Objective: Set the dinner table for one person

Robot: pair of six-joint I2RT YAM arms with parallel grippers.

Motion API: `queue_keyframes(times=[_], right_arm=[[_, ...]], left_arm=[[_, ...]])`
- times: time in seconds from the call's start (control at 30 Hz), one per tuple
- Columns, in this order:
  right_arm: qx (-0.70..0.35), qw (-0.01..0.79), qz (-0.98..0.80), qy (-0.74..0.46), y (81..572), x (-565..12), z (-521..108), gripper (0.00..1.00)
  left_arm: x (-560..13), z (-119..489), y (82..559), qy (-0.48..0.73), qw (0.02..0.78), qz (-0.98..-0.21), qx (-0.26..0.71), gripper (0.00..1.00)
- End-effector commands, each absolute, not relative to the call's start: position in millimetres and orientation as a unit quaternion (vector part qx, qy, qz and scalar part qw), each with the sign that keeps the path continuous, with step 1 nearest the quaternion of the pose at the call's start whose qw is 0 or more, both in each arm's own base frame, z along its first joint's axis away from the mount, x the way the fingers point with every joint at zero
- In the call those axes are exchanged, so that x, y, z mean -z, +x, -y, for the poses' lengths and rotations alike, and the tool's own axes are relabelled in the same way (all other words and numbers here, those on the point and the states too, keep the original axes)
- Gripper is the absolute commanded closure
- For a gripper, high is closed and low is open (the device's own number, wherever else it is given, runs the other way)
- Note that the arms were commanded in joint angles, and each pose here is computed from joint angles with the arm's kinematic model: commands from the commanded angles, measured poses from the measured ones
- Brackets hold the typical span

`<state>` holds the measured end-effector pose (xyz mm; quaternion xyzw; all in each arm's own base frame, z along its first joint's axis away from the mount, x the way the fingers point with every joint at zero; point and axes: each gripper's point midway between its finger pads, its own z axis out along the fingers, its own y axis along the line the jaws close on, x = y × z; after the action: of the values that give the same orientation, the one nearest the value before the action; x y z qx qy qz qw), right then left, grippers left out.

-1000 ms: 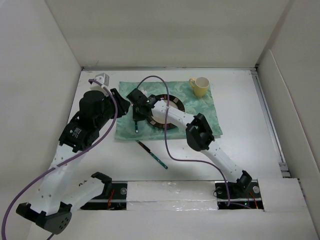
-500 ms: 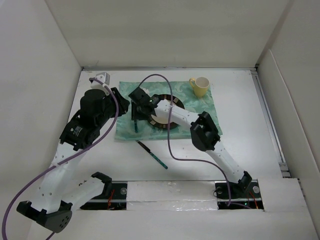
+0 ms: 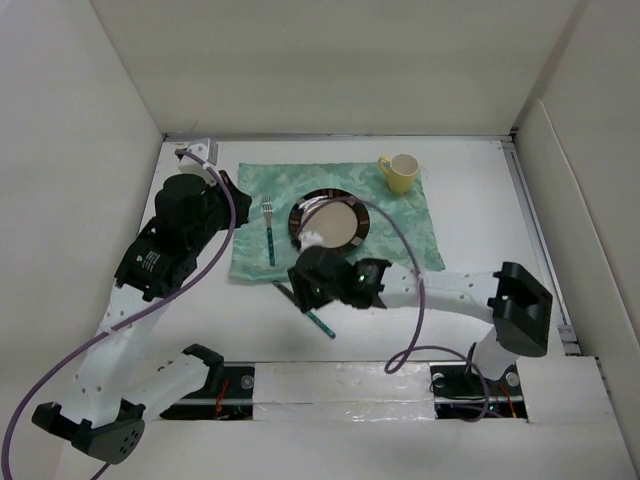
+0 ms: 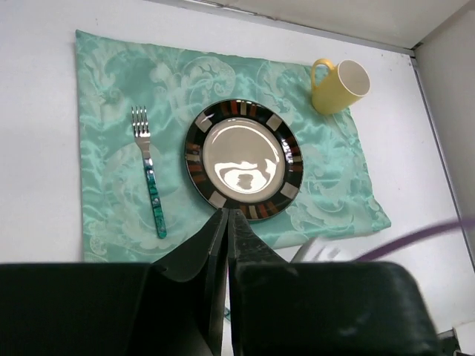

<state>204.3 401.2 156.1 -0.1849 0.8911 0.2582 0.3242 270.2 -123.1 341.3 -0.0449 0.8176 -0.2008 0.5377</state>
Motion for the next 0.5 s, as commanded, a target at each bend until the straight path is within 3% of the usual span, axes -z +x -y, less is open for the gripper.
queue_keyframes(times=[0.0, 0.03, 0.1, 0.27, 0.4, 0.47], right_arm=[[-0.194, 0.3, -0.9, -0.25, 165, -95, -385, 0.5], [-0.186, 0.296, -0.901, -0.257, 159, -86, -380, 0.43], [-0.179, 0.29, -0.901, -0.267, 154, -75, -380, 0.42], [-0.132, 0.276, -0.908, -0.285, 154, -37, -372, 0.41], [-0.113, 0.26, -0.909, -0.304, 145, -10, -370, 0.43], [-0.117, 0.251, -0.91, -0.309, 138, 5, -373, 0.51]], left_arm=[[-345, 118, 262, -0.051, 0.545, -0.812, 0.202, 0.99], [-344, 117, 262, -0.053, 0.544, -0.813, 0.201, 0.96], [-344, 118, 261, -0.054, 0.542, -0.813, 0.205, 0.87], [-346, 121, 260, -0.069, 0.536, -0.812, 0.219, 0.83], [-346, 120, 256, -0.078, 0.535, -0.81, 0.227, 0.82], [-344, 116, 253, -0.087, 0.537, -0.809, 0.221, 0.82]])
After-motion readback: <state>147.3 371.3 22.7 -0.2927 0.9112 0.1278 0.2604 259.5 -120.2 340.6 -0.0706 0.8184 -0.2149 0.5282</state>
